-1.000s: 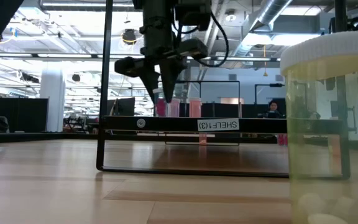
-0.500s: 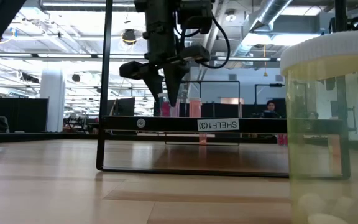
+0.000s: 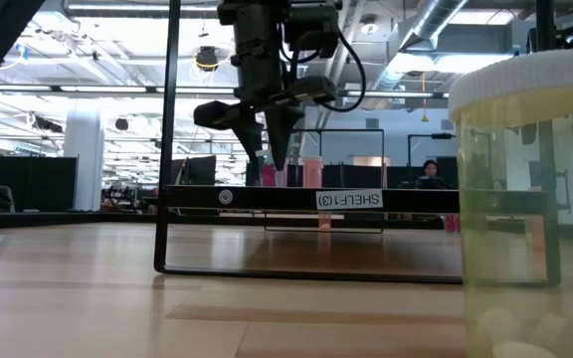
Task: Pick and place medicine bottles onto shelf by color
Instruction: Put the blue pill bottle on the shelf, then put the orange pill bottle on the shelf
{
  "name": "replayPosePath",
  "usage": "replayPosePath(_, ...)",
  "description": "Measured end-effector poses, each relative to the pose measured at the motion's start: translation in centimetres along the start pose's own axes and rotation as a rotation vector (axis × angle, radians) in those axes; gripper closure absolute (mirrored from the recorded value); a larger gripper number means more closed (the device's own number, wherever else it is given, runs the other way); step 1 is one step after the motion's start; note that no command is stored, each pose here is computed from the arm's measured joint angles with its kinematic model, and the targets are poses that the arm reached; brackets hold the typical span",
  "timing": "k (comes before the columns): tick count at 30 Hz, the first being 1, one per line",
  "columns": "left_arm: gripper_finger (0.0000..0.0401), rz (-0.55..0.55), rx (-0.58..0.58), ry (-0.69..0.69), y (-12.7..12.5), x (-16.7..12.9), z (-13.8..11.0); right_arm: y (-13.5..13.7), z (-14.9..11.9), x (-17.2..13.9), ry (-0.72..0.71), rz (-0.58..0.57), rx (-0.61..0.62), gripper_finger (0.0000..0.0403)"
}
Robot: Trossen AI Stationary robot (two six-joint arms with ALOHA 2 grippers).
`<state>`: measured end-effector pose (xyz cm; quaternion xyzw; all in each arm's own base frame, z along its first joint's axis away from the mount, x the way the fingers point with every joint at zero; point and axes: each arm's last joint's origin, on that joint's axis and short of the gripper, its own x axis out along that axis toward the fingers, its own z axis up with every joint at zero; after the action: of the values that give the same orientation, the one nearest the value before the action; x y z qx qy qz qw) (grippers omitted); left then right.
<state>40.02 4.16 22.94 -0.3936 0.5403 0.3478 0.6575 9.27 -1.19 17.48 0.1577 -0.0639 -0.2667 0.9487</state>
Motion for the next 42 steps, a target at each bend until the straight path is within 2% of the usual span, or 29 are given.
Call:
replayPosePath(7,0.0295,-0.016,0.000,-0.007,-0.1,0.0,0.1,0.0,0.0,0.0,0.000,0.000,0.000,0.0152)
replayPosePath(18,0.0192,-0.037,-0.014,0.006,0.0,-0.1,0.5,0.0,0.0,0.0,-0.001,0.000,0.000,0.0152)
replayPosePath(22,0.0161,-0.043,-0.002,-0.005,-0.3,-1.7,0.9,0.0,0.0,0.0,0.000,0.000,0.000,0.0152)
replayPosePath(25,0.0148,-0.004,0.015,-0.017,-0.2,-3.7,1.0,0.0,0.0,0.0,-0.001,0.000,0.000,0.0152)
replayPosePath(32,0.0151,0.120,0.038,0.003,1.0,-9.5,0.4,0.0,0.0,0.0,0.000,0.000,0.000,0.0152)
replayPosePath(35,0.0162,0.089,0.019,-0.004,1.6,-10.9,-0.4,0.0,0.0,0.0,0.000,0.000,0.000,0.0152)
replayPosePath(38,0.0180,0.114,-0.047,-0.021,3.3,-12.3,-2.6,0.0,0.0,0.0,0.000,0.000,0.000,0.0152)
replayPosePath(42,0.0202,0.162,-0.204,-0.024,6.0,-12.5,-6.2,0.0,0.0,0.0,0.001,0.000,-0.001,0.0152)
